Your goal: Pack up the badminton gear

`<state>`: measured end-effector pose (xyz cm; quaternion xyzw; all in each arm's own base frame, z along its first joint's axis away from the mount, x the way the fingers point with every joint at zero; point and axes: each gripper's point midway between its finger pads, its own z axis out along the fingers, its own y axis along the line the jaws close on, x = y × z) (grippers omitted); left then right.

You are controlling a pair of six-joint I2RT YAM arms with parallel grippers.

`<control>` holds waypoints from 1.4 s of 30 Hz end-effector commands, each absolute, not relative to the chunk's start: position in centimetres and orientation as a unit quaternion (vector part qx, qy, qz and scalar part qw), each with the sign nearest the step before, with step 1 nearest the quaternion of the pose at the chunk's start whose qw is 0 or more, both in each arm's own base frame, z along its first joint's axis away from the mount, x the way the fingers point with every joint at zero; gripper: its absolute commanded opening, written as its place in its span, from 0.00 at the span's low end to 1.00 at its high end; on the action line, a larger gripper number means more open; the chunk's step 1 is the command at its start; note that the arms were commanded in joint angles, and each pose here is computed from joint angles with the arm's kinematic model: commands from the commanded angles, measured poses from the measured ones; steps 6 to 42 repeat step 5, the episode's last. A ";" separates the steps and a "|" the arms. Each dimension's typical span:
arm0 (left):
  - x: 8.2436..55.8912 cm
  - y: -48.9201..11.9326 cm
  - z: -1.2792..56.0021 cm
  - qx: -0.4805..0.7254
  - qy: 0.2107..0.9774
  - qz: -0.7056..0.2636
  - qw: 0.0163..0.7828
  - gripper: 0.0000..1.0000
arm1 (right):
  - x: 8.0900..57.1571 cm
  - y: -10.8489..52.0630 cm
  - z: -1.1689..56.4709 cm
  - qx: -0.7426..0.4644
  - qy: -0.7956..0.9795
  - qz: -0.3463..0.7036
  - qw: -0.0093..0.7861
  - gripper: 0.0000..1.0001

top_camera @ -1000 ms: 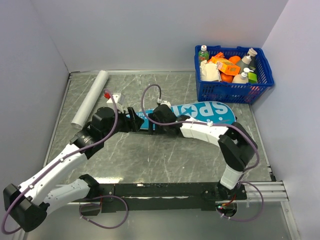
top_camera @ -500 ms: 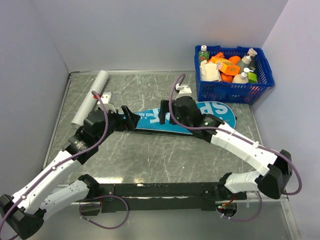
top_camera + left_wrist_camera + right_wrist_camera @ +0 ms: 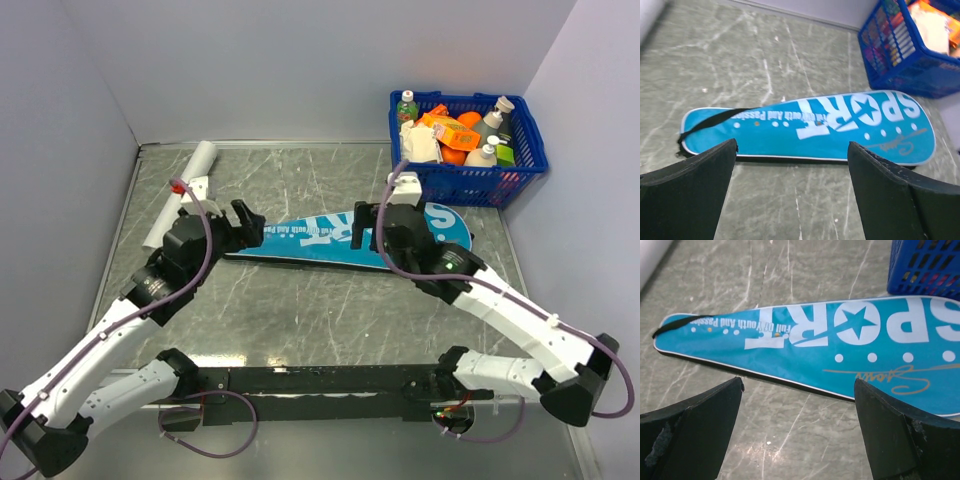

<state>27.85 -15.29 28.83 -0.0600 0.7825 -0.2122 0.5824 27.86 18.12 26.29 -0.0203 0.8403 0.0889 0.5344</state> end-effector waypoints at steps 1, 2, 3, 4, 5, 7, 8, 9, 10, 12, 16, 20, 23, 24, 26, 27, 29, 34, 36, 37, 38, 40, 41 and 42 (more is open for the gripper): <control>27.9 -12.7 31.5 -0.099 0.753 -0.184 0.625 0.96 | 27.3 16.7 28.8 -0.032 0.814 0.095 0.573 1.00; 27.7 -12.4 31.8 -0.103 0.749 -0.180 0.629 0.96 | 27.0 16.7 28.2 -0.038 0.815 0.098 0.570 1.00; 27.8 -11.7 31.7 -0.110 0.747 -0.167 0.634 0.96 | 26.9 16.6 28.3 -0.035 0.814 0.100 0.572 1.00; 27.8 -11.3 31.6 -0.114 0.747 -0.157 0.636 0.97 | 26.7 16.2 27.9 -0.029 0.822 0.091 0.562 1.00; 27.9 -10.9 31.8 -0.121 0.742 -0.150 0.643 0.97 | 26.8 15.8 28.5 -0.016 0.821 0.085 0.565 1.00; 27.9 -10.9 31.8 -0.121 0.742 -0.150 0.643 0.97 | 26.8 15.8 28.5 -0.016 0.821 0.085 0.565 1.00; 27.9 -10.9 31.8 -0.121 0.742 -0.150 0.643 0.97 | 26.8 15.8 28.5 -0.016 0.821 0.085 0.565 1.00; 27.9 -10.9 31.8 -0.121 0.742 -0.150 0.643 0.97 | 26.8 15.8 28.5 -0.016 0.821 0.085 0.565 1.00; 27.9 -10.9 31.8 -0.121 0.742 -0.150 0.643 0.97 | 26.8 15.8 28.5 -0.016 0.821 0.085 0.565 1.00; 27.9 -10.9 31.8 -0.121 0.742 -0.150 0.643 0.97 | 26.8 15.8 28.5 -0.016 0.821 0.085 0.565 1.00; 27.9 -10.9 31.8 -0.121 0.742 -0.150 0.643 0.97 | 26.8 15.8 28.5 -0.016 0.821 0.085 0.565 1.00; 27.9 -10.9 31.8 -0.121 0.742 -0.150 0.643 0.97 | 26.8 15.8 28.5 -0.016 0.821 0.085 0.565 1.00; 27.9 -10.9 31.8 -0.121 0.742 -0.150 0.643 0.97 | 26.8 15.8 28.5 -0.016 0.821 0.085 0.565 1.00; 27.9 -10.9 31.8 -0.121 0.742 -0.150 0.643 0.97 | 26.8 15.8 28.5 -0.016 0.821 0.085 0.565 1.00; 27.9 -10.9 31.8 -0.121 0.742 -0.150 0.643 0.97 | 26.8 15.8 28.5 -0.016 0.821 0.085 0.565 1.00; 27.9 -10.9 31.8 -0.121 0.742 -0.150 0.643 0.97 | 26.8 15.8 28.5 -0.016 0.821 0.085 0.565 1.00; 27.9 -10.9 31.8 -0.121 0.742 -0.150 0.643 0.97 | 26.8 15.8 28.5 -0.016 0.821 0.085 0.565 1.00; 27.9 -10.9 31.8 -0.121 0.742 -0.150 0.643 0.97 | 26.8 15.8 28.5 -0.016 0.821 0.085 0.565 1.00; 27.9 -10.9 31.8 -0.121 0.742 -0.150 0.643 0.97 | 26.8 15.8 28.5 -0.016 0.821 0.085 0.565 1.00; 27.9 -10.9 31.8 -0.121 0.742 -0.150 0.643 0.97 | 26.8 15.8 28.5 -0.016 0.821 0.085 0.565 1.00; 27.9 -10.9 31.8 -0.121 0.742 -0.150 0.643 0.97 | 26.8 15.8 28.5 -0.016 0.821 0.085 0.565 1.00; 27.9 -10.9 31.8 -0.121 0.742 -0.150 0.643 0.97 | 26.8 15.8 28.5 -0.016 0.821 0.085 0.565 1.00; 27.9 -10.9 31.8 -0.121 0.742 -0.150 0.643 0.97 | 26.8 15.8 28.5 -0.016 0.821 0.085 0.565 1.00; 27.9 -10.9 31.8 -0.121 0.742 -0.150 0.643 0.97 | 26.8 15.8 28.5 -0.016 0.821 0.085 0.565 1.00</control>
